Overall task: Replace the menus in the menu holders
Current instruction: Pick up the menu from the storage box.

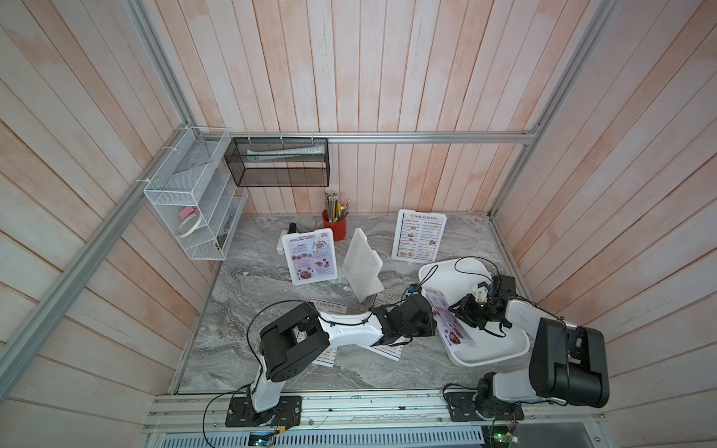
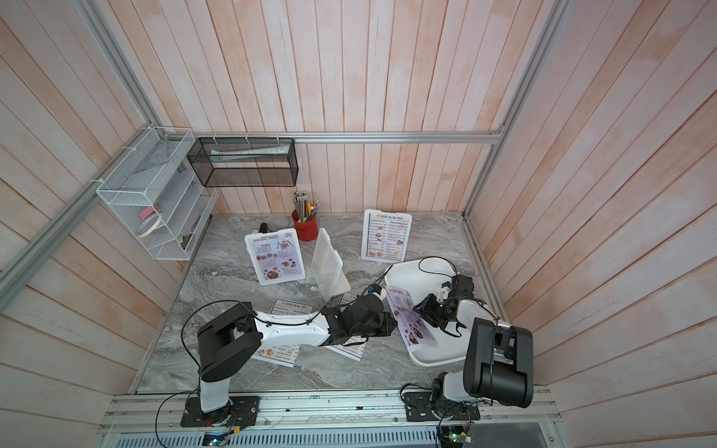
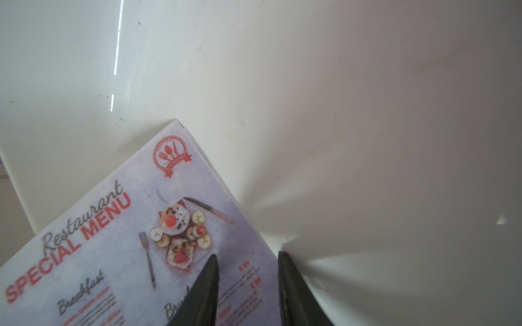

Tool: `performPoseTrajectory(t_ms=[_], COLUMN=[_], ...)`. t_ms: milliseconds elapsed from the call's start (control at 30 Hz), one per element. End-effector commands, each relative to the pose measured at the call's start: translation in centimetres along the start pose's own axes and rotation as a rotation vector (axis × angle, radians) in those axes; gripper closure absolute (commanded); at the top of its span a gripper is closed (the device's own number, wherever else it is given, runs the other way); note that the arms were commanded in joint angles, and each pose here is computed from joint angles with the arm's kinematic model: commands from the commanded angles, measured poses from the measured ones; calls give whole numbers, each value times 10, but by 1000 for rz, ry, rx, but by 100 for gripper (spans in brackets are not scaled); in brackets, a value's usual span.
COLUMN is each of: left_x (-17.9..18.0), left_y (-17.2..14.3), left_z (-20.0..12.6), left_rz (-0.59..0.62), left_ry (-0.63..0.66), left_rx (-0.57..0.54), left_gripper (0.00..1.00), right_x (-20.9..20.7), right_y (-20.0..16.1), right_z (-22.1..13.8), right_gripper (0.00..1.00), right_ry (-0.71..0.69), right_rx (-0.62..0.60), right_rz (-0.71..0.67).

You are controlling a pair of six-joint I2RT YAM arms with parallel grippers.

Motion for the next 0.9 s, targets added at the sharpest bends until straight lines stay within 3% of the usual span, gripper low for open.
performPoseTrajectory(t_ms=[0, 600, 867], left_x=[-3, -1, -4], left_y=[9, 18, 24], left_z=[-1, 8, 6], left_rz=[-14, -19, -9], left_ry=[-32, -36, -41], left_rx=[-33, -35, -45], left_gripper=[83, 81, 92], right_x=[-11, -9, -8], right_y=[-4, -4, -1], right_z=[3, 2, 0], right_gripper=[63, 63, 63], right_ry=[-62, -59, -62], right_rx=[19, 17, 8], right_rz=[25, 23, 19])
Point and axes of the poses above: each gripper's point midway between its finger pads, its own z axis out along the fingers, its own x axis along the line the jaws close on, y = z × x, the point moved 8 cm from there along -z, back along the fingers, and after that the axes turned 10 degrees about z, right-handed, at the moved point
